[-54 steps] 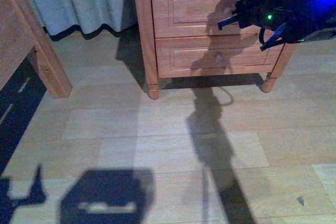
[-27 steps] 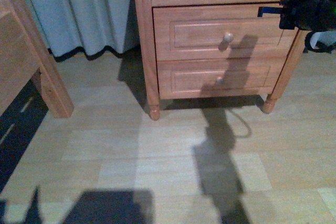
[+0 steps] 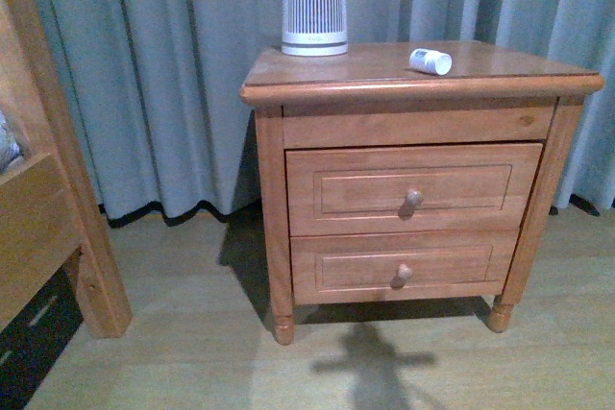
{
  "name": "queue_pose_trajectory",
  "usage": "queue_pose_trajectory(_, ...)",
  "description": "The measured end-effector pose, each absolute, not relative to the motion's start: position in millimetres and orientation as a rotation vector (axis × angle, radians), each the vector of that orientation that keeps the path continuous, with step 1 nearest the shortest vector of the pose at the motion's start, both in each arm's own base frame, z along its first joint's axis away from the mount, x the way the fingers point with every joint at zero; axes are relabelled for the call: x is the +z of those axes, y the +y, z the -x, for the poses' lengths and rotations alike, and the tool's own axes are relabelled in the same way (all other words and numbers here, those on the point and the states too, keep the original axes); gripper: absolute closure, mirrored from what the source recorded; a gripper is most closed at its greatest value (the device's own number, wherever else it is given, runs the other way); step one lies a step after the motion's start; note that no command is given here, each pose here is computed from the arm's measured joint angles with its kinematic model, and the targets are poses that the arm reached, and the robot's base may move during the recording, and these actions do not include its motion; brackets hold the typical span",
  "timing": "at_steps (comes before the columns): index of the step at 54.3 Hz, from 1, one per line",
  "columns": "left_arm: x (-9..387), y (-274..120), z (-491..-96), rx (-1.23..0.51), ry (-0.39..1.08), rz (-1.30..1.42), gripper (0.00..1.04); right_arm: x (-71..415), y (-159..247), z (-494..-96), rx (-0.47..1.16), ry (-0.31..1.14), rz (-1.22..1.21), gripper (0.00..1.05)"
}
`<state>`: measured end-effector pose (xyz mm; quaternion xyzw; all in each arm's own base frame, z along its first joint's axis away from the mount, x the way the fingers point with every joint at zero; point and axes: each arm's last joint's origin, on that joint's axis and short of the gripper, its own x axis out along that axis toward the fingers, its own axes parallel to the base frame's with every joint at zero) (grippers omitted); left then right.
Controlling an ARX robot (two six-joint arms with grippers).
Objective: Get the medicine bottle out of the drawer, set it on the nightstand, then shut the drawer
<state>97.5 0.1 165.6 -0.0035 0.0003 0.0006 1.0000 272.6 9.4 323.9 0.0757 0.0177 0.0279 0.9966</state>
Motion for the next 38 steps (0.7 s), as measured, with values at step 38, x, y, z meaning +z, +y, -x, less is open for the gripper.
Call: queue_pose_trajectory(38, 165.6, 0.1, -97.5, 0.001, 0.001, 0.007, 0.06, 204.6, 0.1, -111.0, 0.001, 0.013, -0.006, 1.01)
